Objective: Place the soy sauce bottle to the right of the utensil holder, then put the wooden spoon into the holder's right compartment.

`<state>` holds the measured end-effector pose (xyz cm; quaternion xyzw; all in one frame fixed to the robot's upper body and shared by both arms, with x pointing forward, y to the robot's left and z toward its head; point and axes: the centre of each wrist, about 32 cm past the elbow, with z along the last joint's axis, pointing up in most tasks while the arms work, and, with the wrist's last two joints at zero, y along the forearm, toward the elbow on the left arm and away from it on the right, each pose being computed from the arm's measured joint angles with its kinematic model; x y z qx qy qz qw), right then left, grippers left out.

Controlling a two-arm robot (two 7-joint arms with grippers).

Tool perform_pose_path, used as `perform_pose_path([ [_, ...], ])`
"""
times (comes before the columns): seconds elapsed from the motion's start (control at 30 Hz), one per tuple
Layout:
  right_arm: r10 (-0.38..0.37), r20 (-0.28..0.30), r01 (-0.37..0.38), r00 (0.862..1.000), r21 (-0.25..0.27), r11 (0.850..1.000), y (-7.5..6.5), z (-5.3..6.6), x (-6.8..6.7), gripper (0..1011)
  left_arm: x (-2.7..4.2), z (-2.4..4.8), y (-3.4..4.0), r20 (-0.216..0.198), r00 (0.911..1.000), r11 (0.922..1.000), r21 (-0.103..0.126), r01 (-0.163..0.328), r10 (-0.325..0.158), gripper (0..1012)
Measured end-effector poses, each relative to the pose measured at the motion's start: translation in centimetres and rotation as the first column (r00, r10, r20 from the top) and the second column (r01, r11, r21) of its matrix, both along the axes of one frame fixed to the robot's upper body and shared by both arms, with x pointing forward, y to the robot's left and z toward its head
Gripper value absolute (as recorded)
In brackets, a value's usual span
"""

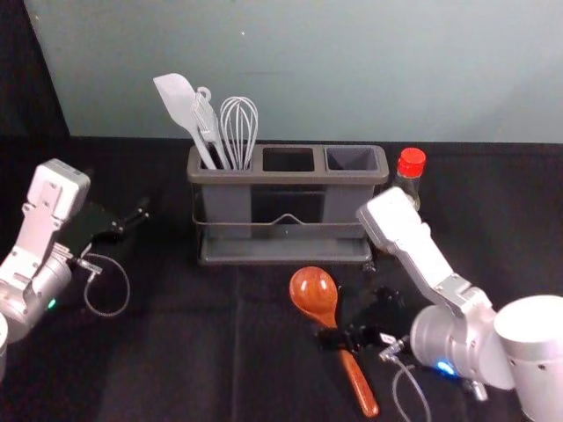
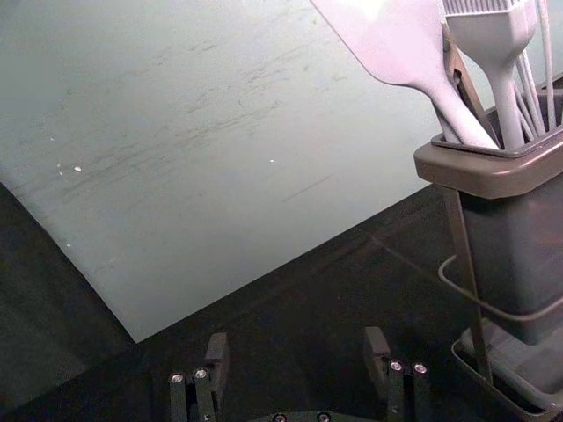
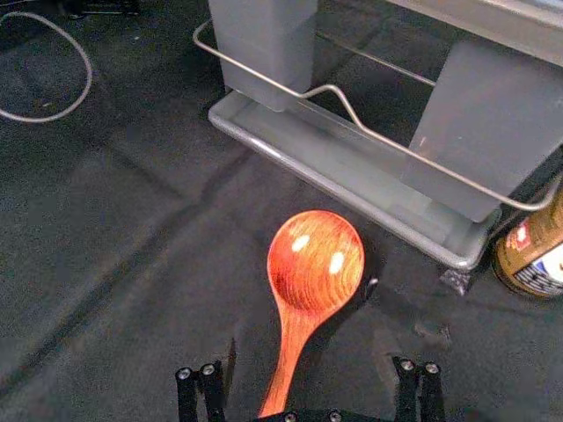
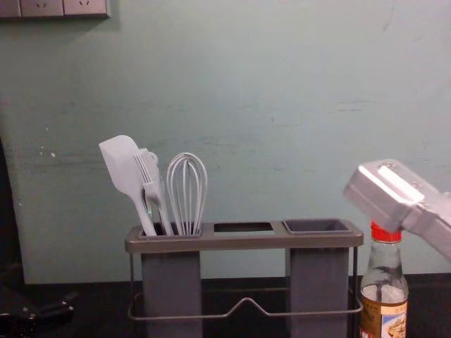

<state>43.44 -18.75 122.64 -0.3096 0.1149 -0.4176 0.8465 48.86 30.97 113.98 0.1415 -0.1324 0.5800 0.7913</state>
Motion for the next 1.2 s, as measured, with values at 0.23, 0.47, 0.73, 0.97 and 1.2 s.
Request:
perform_pose_path([
  [0.23,-0.003,-0.02,0.003,1.0,0.015,1.0,1.1,-0.6,1.9,1000,0.0,0.0,0.0,0.0,1.0,1.0,0.0,0.0,0.0,1005],
  [0.47,-0.009,-0.021,0.009,1.0,0.023,1.0,2.1,-1.2,3.1,1000,0.0,0.0,0.0,0.0,1.0,1.0,0.0,0.0,0.0,1005],
  [0.73,-0.022,-0.008,0.022,1.0,0.016,1.0,2.7,-1.4,3.6,1000,0.0,0.0,0.0,0.0,1.0,1.0,0.0,0.0,0.0,1005],
  [0.97,-0.03,-0.006,0.03,1.0,0.008,1.0,2.9,-1.5,4.0,1000,0.0,0.0,0.0,0.0,1.0,1.0,0.0,0.0,0.0,1005],
  [1.2,-0.039,-0.008,0.04,0.999,0.019,0.999,3.1,-1.9,4.5,1000,0.0,0.0,0.0,0.0,1.0,1.0,0.0,0.0,0.0,1005],
])
